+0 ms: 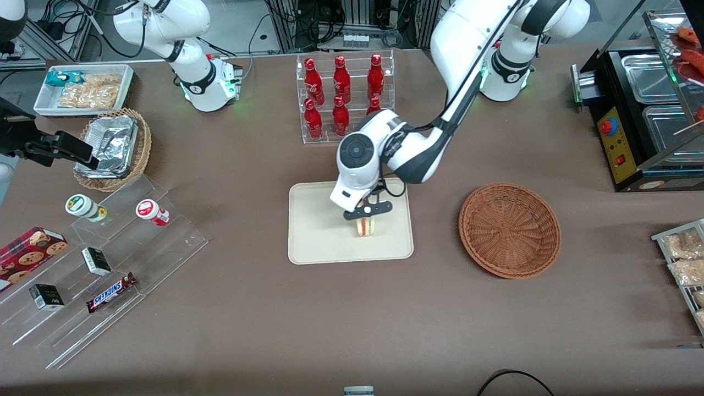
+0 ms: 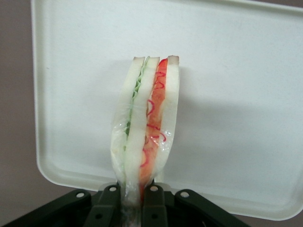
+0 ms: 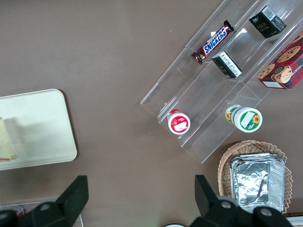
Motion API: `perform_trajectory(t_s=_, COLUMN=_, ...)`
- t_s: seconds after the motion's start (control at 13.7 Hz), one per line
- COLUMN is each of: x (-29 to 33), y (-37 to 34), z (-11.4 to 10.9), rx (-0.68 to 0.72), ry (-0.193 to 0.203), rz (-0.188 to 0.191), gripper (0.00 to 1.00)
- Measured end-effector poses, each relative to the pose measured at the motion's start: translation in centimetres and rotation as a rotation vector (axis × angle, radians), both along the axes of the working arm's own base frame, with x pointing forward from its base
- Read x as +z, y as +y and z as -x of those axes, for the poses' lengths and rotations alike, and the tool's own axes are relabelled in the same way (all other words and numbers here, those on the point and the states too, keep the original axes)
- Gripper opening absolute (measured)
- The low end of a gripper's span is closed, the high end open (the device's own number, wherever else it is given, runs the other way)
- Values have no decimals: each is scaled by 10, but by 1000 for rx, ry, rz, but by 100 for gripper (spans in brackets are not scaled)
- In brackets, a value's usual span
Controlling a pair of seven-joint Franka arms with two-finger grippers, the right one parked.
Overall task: Place sandwich from basket to tray
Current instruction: 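Lower the sandwich onto the tray with the left gripper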
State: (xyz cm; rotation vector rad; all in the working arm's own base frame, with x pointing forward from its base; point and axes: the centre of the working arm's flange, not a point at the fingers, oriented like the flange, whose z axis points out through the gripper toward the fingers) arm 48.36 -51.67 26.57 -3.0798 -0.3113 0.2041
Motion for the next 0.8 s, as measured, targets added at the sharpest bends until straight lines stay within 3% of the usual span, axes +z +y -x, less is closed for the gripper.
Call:
perform_trajectory(t_s=0.29, x=-14, y=-15, z=-11, rx=8, ry=26, rz=-19, gripper=15)
perform_trajectory(t_s=0.8, x=-25, y=-26, z=-17, rx=26, ry=18, rz=-10, gripper=18)
